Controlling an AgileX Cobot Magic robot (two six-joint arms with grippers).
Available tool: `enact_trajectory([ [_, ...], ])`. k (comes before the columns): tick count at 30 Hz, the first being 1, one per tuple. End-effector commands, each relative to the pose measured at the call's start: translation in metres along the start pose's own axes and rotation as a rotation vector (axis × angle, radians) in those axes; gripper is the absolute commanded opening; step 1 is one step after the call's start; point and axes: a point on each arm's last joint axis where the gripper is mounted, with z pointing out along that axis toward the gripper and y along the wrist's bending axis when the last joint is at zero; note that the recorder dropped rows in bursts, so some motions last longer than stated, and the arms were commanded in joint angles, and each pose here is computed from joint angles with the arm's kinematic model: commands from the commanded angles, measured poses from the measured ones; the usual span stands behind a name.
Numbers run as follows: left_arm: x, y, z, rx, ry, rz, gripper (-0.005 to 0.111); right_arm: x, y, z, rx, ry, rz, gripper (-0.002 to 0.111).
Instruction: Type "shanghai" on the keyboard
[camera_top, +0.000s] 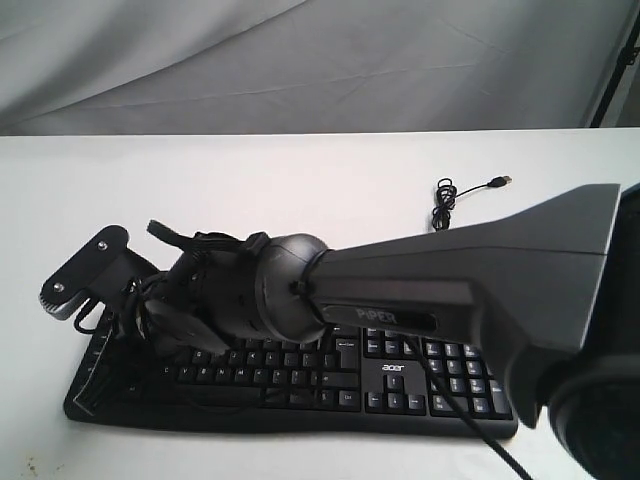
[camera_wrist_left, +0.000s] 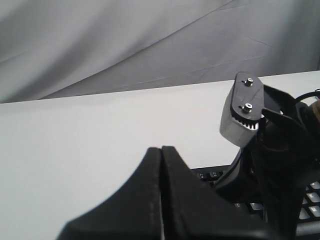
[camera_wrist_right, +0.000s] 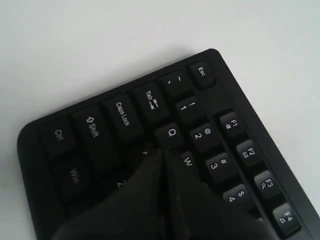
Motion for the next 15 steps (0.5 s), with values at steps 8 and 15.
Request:
enact_trajectory([
  [8,0.0008,-0.0002,0.0001,0.004,-0.004,-0.001,0.000,0.0011,-0.0047,0.0005,0.005,-0.028,-0.030,0.000],
  [15,0.0008,-0.0002,0.0001,0.004,-0.004,-0.001,0.000,0.0056,-0.0075,0.0020,0.006,-0.019,-0.018,0.000],
])
